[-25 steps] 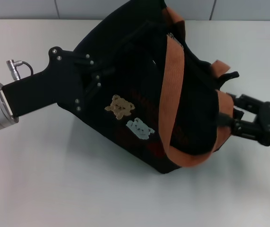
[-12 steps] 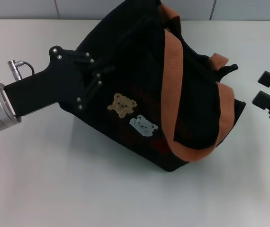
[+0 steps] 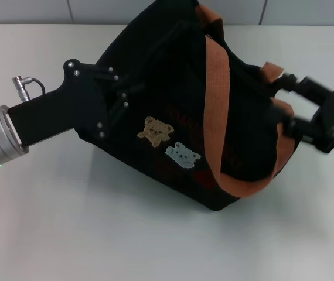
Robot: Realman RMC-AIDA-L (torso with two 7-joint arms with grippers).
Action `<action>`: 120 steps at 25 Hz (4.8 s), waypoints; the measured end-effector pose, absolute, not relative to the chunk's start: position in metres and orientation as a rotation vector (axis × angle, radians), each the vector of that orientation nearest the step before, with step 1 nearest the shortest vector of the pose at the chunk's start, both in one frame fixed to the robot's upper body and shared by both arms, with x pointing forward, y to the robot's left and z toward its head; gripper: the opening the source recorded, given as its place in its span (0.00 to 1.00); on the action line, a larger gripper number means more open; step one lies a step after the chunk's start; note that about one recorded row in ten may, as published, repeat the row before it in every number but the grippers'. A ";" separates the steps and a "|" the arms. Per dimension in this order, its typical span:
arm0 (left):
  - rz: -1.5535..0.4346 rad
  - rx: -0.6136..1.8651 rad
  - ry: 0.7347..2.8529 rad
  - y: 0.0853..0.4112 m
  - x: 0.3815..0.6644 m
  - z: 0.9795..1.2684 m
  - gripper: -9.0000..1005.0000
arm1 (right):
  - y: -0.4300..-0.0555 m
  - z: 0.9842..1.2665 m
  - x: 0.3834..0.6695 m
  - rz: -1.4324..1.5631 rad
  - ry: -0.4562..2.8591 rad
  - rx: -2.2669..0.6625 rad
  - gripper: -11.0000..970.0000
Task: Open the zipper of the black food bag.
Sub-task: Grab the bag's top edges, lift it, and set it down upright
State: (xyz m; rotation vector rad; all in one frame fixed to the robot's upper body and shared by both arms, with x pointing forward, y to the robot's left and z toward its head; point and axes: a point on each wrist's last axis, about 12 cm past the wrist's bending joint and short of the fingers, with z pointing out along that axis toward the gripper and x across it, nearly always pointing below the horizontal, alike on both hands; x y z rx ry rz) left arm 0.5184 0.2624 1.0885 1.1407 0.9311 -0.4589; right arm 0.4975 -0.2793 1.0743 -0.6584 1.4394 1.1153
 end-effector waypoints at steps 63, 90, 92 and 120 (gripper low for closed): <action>-0.393 1.145 0.865 0.258 0.516 1.086 0.08 | -0.282 1.063 0.507 0.913 1.476 -0.724 0.87; -0.407 1.132 0.886 0.256 0.514 1.082 0.08 | -0.221 1.071 0.554 0.815 1.402 -0.981 0.32; -0.406 1.132 0.886 0.256 0.514 1.082 0.08 | -0.221 1.071 0.554 0.813 1.403 -0.980 0.30; -0.409 1.138 0.890 0.257 0.513 1.081 0.08 | -0.204 1.082 0.570 0.835 1.395 -1.061 0.16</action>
